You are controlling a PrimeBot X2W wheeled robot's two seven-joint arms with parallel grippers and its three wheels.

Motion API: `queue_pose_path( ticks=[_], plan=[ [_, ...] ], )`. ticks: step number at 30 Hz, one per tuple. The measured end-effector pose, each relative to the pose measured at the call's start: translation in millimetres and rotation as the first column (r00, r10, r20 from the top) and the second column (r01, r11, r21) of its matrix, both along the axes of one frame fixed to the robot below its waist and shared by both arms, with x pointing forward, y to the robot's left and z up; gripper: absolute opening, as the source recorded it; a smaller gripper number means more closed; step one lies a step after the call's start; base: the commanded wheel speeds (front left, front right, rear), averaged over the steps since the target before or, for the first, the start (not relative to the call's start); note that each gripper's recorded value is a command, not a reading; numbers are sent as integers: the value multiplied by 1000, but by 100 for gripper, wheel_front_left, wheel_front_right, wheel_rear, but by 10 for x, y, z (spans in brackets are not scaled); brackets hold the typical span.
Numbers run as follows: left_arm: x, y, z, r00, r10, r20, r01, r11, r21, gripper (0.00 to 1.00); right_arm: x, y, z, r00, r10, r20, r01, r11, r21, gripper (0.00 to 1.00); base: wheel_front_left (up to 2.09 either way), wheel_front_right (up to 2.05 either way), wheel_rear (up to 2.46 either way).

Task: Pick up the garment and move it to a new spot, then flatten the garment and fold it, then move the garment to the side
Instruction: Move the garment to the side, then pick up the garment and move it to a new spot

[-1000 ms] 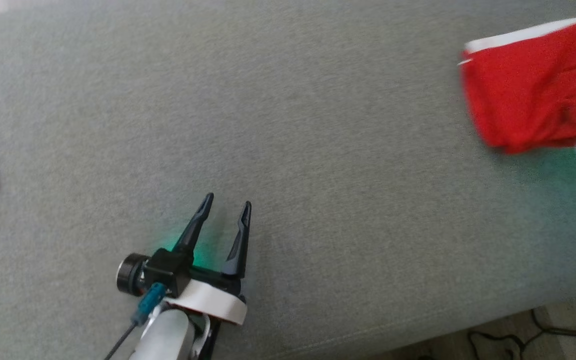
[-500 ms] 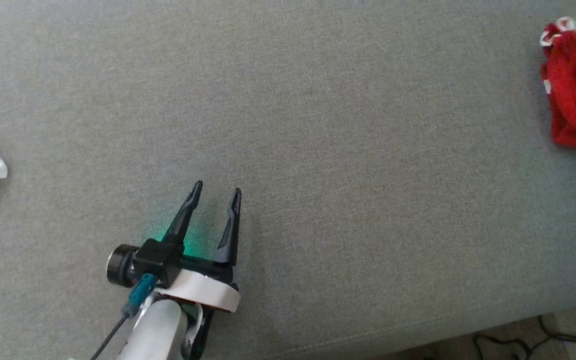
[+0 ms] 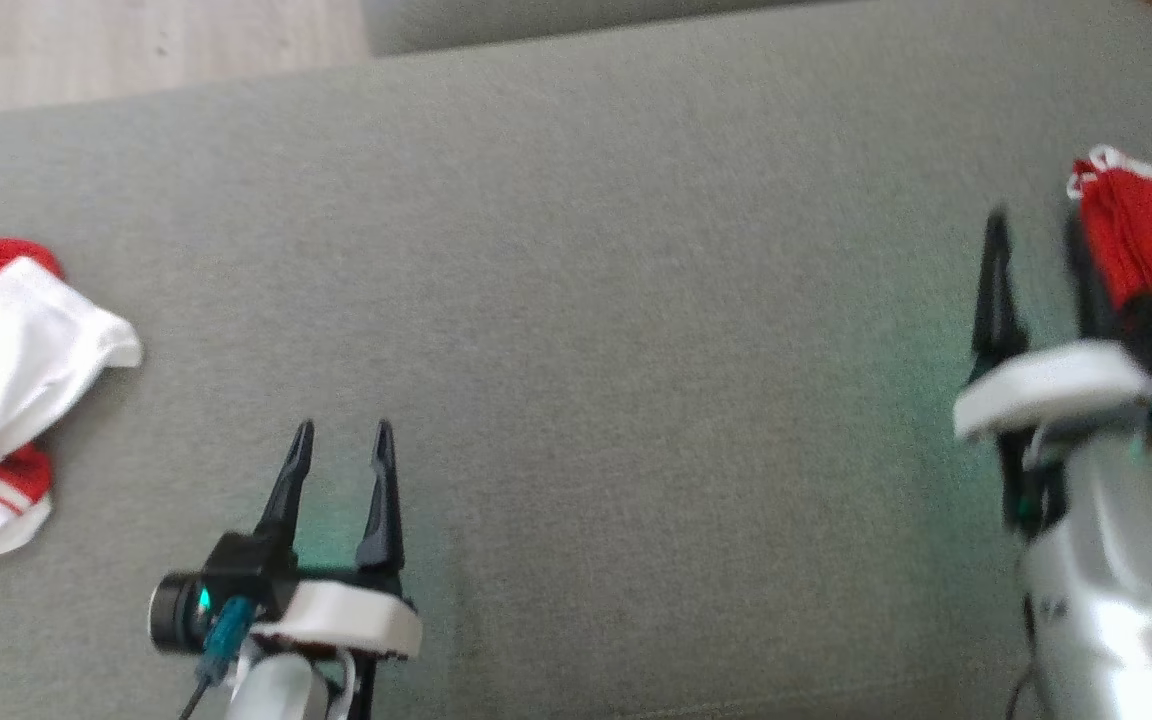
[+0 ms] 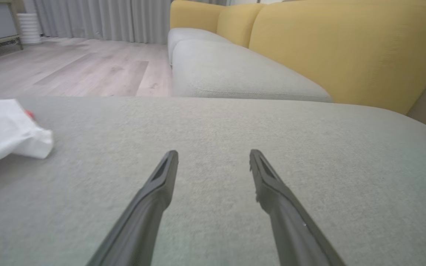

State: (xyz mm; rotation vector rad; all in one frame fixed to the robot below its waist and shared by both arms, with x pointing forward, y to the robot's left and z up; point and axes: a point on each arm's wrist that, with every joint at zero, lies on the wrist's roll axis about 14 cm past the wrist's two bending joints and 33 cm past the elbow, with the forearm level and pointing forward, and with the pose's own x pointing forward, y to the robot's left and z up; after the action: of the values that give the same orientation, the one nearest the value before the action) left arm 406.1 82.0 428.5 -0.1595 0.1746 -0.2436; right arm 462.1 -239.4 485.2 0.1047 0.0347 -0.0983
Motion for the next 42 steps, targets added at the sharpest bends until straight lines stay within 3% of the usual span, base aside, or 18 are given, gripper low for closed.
queue_pose_path(
  ticks=[10,17,31,37,42],
  plan=[
    [-429,446,10,991,133,-13,-132,991,34,100,-707,488,-545,985,105,-138,-94,992,86,100,0,0,0],
    [-619,615,-21,982,187,-22,-186,982,45,100,-795,798,-415,974,203,-98,-198,979,56,100,0,0,0],
    [-704,791,-31,968,251,-25,-249,967,49,100,-808,1045,-493,955,273,-114,-268,961,64,100,0,0,0],
    [-894,1119,-84,930,366,-47,-364,930,47,100,-697,1491,-552,909,396,-130,-390,918,68,100,0,0,0],
    [-1191,1552,-135,858,509,-64,-506,860,60,100,-637,2018,-602,839,527,-138,-520,850,88,100,0,0,0]
  ],
)
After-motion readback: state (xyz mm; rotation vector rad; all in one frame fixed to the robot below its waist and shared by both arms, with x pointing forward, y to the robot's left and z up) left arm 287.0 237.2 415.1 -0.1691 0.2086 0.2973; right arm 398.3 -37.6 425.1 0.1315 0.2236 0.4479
